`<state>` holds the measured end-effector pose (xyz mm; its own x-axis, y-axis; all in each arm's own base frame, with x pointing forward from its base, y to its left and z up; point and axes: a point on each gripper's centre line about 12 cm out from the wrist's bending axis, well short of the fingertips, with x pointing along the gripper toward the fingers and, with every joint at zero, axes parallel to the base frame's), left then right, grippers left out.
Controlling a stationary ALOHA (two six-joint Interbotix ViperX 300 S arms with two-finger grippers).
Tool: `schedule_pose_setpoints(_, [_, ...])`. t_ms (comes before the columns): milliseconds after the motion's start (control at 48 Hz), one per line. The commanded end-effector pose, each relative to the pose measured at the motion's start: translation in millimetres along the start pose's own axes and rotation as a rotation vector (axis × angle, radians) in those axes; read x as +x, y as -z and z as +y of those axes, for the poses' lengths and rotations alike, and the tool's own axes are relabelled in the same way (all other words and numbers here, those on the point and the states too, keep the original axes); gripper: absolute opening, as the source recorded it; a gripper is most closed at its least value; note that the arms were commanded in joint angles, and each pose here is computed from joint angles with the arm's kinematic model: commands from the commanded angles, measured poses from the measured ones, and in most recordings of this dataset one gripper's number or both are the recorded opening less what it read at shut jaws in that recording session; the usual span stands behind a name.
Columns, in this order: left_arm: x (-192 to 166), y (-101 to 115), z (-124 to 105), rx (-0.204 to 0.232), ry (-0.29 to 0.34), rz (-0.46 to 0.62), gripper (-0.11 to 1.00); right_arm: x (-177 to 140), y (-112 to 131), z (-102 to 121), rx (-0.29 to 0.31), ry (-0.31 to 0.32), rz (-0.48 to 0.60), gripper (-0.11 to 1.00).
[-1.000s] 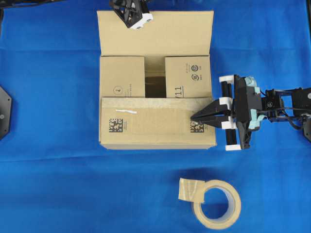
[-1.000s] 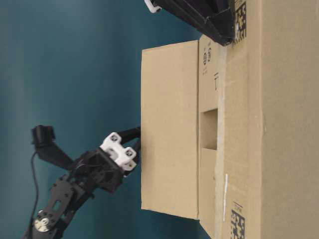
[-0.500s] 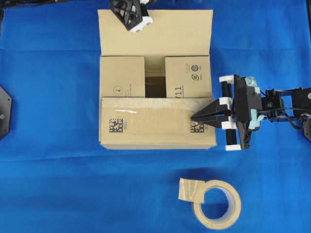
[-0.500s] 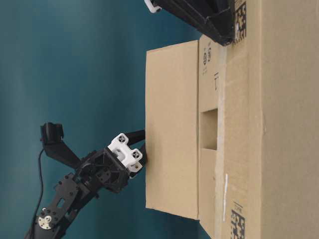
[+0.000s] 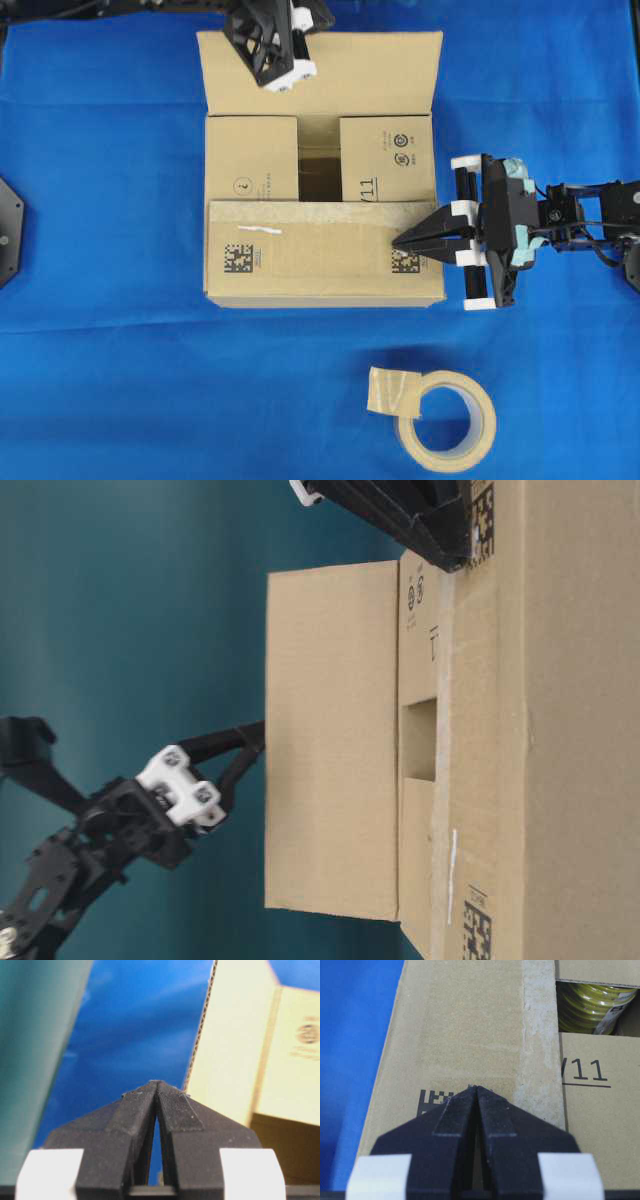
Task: Close the cardboard box.
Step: 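Fold the back flap forward over the box with the left gripper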
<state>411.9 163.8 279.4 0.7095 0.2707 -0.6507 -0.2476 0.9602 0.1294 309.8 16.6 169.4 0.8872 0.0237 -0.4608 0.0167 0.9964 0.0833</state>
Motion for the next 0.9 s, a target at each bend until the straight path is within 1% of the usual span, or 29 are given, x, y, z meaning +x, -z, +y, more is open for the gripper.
schedule_pose_setpoints(0, [-17.3, -14.4, -9.9, 0.009, 0.013, -0.049, 0.00, 0.8, -8.4, 1.4, -0.001, -0.004, -0.027, 0.00])
schedule_pose_setpoints(167, [-19.1, -7.7, -30.5, 0.007, 0.052, -0.025, 0.00, 0.8, -8.4, 1.5, -0.003, -0.004, -0.027, 0.00])
schedule_pose_setpoints(416, [-26.5, 3.1, -63.3, 0.050, 0.111, -0.015, 0.00, 0.8, -8.4, 1.5, -0.003, -0.004, -0.027, 0.00])
schedule_pose_setpoints(541, [-28.2, 15.3, -78.8, 0.071, 0.140, -0.001, 0.00, 0.9, -9.1, 1.5, -0.003, -0.005, -0.029, 0.00])
schedule_pose_setpoints(687, [-25.5, 30.3, -91.1, 0.057, 0.160, 0.007, 0.00, 1.0, -9.7, 1.6, -0.001, -0.004, -0.030, 0.00])
schedule_pose_setpoints(875, [-14.9, 56.7, -104.5, 0.011, 0.176, 0.002, 0.00, 1.2, -10.9, 1.8, -0.003, -0.005, -0.033, 0.00])
